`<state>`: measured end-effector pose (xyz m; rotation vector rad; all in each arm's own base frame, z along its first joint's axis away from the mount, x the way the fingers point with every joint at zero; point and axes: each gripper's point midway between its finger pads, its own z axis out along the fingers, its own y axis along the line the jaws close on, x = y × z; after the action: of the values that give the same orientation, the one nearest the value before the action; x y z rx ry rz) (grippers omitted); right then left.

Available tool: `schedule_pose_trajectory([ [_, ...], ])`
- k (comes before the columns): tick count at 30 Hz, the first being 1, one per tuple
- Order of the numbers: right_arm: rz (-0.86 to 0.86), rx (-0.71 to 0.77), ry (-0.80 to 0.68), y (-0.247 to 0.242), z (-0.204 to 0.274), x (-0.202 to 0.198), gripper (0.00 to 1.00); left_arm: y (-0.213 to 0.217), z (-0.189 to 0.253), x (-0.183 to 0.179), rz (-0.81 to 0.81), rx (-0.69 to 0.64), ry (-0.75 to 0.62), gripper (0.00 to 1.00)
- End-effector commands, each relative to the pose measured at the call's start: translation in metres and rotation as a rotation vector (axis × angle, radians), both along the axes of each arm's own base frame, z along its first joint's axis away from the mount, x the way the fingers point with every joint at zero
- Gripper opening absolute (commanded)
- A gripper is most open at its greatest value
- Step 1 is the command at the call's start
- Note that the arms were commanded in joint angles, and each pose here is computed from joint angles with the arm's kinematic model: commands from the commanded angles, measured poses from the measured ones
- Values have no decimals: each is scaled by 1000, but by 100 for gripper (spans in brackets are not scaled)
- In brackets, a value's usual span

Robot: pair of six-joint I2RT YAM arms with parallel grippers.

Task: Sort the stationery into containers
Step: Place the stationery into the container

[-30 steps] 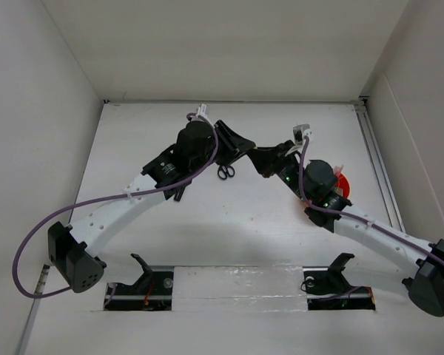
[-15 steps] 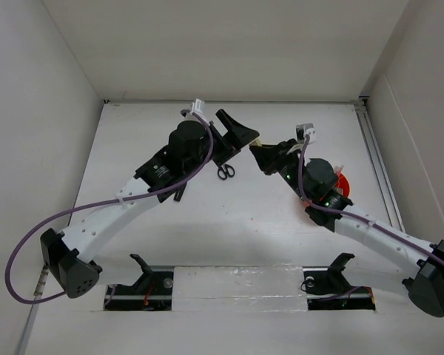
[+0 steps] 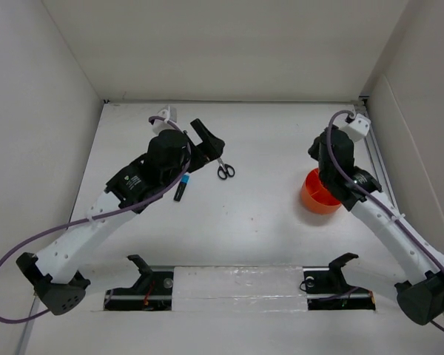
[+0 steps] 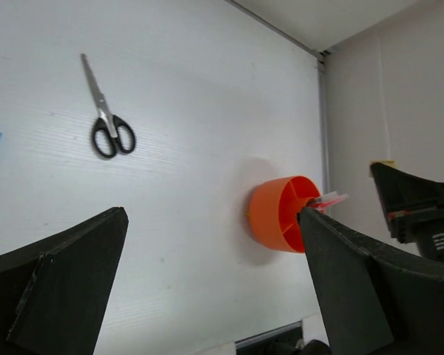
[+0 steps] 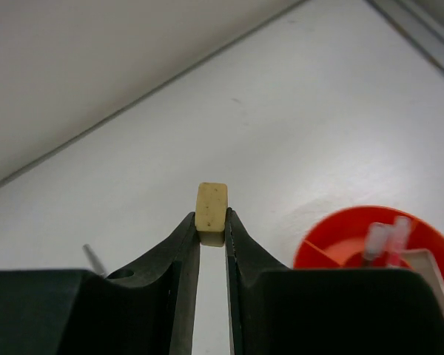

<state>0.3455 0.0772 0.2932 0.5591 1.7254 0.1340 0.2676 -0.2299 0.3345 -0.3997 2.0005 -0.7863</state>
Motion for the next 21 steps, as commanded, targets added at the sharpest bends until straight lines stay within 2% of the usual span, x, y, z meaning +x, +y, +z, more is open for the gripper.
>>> schedule_pose_trajectory([
  [1, -209, -34, 96, -54, -14, -16, 0, 35, -12, -7, 55, 180, 7, 99],
  [6, -301, -20, 162, -76, -28, -12, 0, 38, -40, -2, 72, 279, 66, 99],
  [11, -344, 6, 195, -77, -31, -6, 0, 17, -79, 10, 18, 358, 143, 99],
  [15, -159, -73, 171, -62, -20, 10, 0, 2, -79, 16, -38, 352, 120, 99],
  [16, -51, -55, 145, -49, -18, 21, 0, 2, -79, 16, -42, 359, 117, 99],
  [17, -16, -65, 133, -60, -17, 24, 0, 3, -80, 16, -47, 366, 114, 99],
  [19, 146, -141, 82, -59, -3, 37, 0, 1, -83, 15, -64, 380, 119, 99],
  [20, 250, -111, 88, -58, -8, 39, 0, -1, -84, 14, -82, 387, 118, 99],
  [21, 280, -94, 78, -58, 0, 41, 0, 0, -81, 13, -98, 380, 116, 99],
])
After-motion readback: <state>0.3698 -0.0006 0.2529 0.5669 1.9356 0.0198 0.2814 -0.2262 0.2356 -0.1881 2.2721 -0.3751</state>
